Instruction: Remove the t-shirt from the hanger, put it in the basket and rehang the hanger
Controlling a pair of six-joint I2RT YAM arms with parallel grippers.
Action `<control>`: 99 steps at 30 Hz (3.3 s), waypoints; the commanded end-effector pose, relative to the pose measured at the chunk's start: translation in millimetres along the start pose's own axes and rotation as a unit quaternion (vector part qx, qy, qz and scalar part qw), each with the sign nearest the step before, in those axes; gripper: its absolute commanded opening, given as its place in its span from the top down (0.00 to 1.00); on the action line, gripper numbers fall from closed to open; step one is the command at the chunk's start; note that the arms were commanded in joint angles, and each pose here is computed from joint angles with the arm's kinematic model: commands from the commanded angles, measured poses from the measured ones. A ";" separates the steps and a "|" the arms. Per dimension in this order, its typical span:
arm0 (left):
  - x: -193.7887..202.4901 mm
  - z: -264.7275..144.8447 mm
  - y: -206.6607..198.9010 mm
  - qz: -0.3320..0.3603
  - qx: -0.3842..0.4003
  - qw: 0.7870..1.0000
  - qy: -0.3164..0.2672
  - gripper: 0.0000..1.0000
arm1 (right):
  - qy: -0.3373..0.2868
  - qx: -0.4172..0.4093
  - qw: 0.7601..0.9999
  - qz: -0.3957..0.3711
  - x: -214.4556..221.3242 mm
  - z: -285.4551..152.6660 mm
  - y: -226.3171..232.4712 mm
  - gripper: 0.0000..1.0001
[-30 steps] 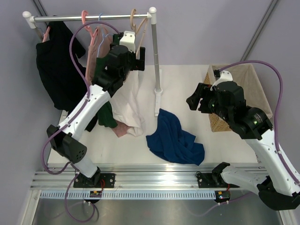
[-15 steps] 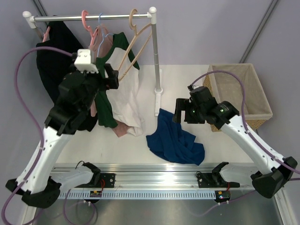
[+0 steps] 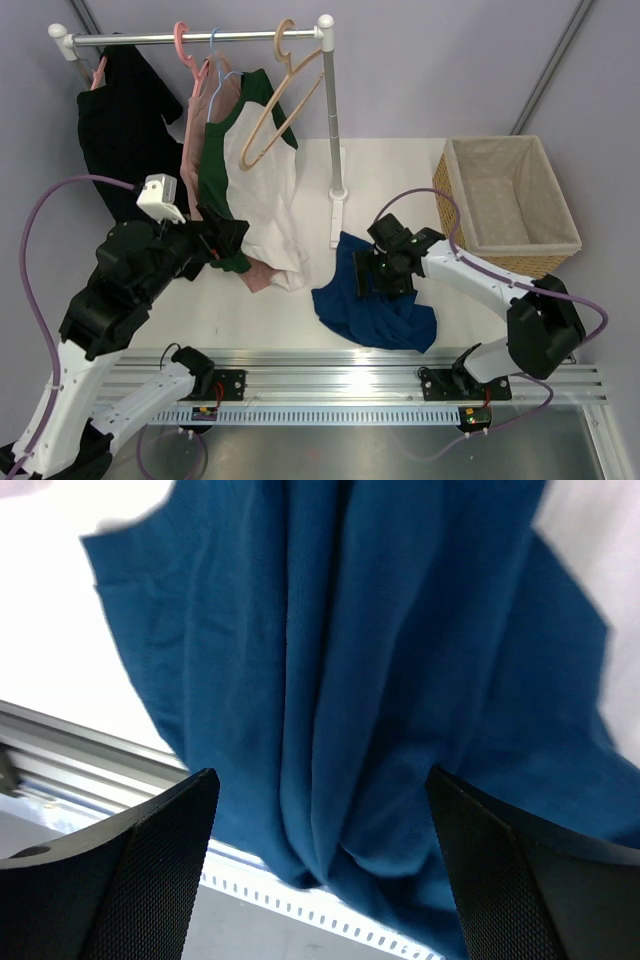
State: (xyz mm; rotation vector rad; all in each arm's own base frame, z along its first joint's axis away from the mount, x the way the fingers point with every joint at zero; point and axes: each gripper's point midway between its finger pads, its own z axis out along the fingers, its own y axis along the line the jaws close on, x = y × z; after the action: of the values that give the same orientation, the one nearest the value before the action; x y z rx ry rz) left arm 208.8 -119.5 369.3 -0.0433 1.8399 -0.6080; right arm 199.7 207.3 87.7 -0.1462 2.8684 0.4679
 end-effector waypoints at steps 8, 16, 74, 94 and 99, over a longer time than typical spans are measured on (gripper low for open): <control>-10.9 -21.2 -7.0 0.001 0.020 1.000 -0.014 0.01 | 0.020 0.047 0.998 -0.036 15.1 43.5 -3.4 0.09; -12.5 -25.8 -8.2 -0.003 0.022 1.000 -0.014 0.01 | 0.014 0.069 0.997 -0.014 9.7 58.6 -8.4 0.69; -50.4 -48.8 -33.3 -0.011 0.078 0.994 -0.076 0.01 | -0.794 0.399 0.443 0.118 -241.1 -658.3 -94.8 1.00; -44.1 -54.3 -23.7 -0.009 0.053 0.997 -0.059 0.01 | -0.609 0.442 0.638 0.166 -297.6 -387.7 -191.3 1.00; -39.1 -61.0 -14.9 -0.012 0.034 0.998 -0.052 0.01 | -0.557 0.437 0.677 0.200 -289.0 -308.1 -213.4 1.00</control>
State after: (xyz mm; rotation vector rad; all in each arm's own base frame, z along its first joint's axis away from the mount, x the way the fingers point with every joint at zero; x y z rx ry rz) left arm 172.2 -105.9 413.7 -0.0323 1.7485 -0.6835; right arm 457.5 -70.3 374.2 0.5132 1.6450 -0.7184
